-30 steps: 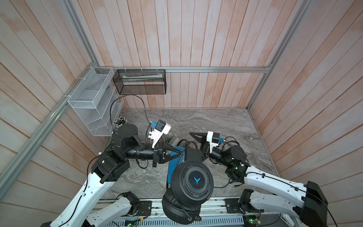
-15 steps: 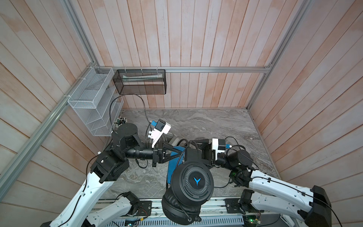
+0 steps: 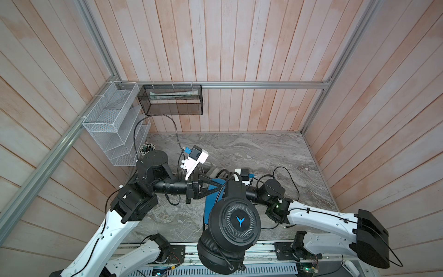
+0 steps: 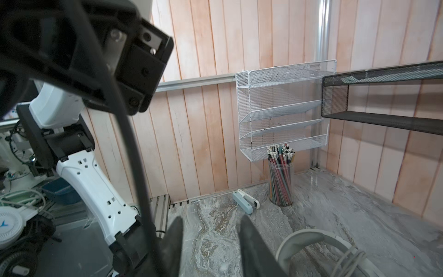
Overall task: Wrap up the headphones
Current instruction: 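Pull the black cable away from the headset with the right gripper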
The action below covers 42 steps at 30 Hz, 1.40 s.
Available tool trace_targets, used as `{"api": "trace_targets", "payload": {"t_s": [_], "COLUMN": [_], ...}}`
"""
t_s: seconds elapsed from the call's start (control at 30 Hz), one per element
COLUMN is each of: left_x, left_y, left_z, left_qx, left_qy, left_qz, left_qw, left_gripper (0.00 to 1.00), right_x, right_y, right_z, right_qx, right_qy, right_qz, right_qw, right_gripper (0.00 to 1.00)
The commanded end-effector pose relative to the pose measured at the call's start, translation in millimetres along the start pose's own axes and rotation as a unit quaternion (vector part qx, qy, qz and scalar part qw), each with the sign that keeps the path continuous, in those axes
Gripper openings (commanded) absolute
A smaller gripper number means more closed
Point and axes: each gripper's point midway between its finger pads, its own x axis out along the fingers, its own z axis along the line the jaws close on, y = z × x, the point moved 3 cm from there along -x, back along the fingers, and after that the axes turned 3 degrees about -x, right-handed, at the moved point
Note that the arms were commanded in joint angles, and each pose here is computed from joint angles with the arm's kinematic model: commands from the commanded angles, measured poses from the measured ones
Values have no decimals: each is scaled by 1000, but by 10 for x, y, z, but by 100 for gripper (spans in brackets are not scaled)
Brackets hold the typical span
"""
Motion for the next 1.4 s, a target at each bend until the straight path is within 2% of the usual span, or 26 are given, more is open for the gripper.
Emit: {"api": "trace_targets", "payload": {"t_s": [0.0, 0.07, 0.17, 0.27, 0.43, 0.57, 0.7, 0.83, 0.97, 1.1, 1.17, 1.3, 1.37], "left_x": [-59, -50, -23, 4, 13, -58, -196, -387, -628, -872, -892, -766, -777], "left_y": [8, 46, 108, 172, 312, 373, 327, 235, 122, -60, -131, -190, -186], "left_z": [-72, -4, 152, 372, 827, 1162, 1446, 1668, 1823, 1834, 1808, 1847, 1908], "left_qx": [9, 6, -3, -13, -36, -44, -44, -52, -67, -78, -70, -62, -43], "left_qy": [2, -12, -43, -92, -193, -284, -378, -446, -494, -509, -506, -484, -506], "left_qz": [-6, -1, 9, 21, 42, 45, 30, 0, -43, -113, -133, -119, -110], "left_qw": [1000, 1000, 999, 995, 980, 957, 924, 893, 866, 850, 849, 865, 854], "left_gripper": [0, 0, 0, 0, 0, 0, 0, 0, 0, 0, 0, 0, 0], "right_x": [-144, -285, -456, -590, -831, -1038, -1299, -1615, -1916, -2023, -1907, -1597, -1471], "right_y": [-367, -510, -765, -1113, -1687, -2057, -2305, -2475, -2527, -2340, -2178, -2011, -2023], "right_z": [-176, -286, -353, -364, -239, -93, 52, 181, 321, 385, 426, 382, 355], "right_qx": [-33, -56, -91, -122, -170, -191, -197, -198, -188, -170, -164, -165, -182], "right_qy": [89, 144, 185, 204, 219, 218, 216, 222, 216, 198, 162, 131, 124], "right_qz": [-44, -43, -47, -59, -88, -110, -130, -142, -150, -132, -104, -44, -20], "right_qw": [995, 987, 977, 970, 957, 951, 947, 944, 946, 956, 967, 977, 975], "right_gripper": [19, 11, 0, 0, 0, 0, 0, 0, 0, 0, 0, 0, 0]}}
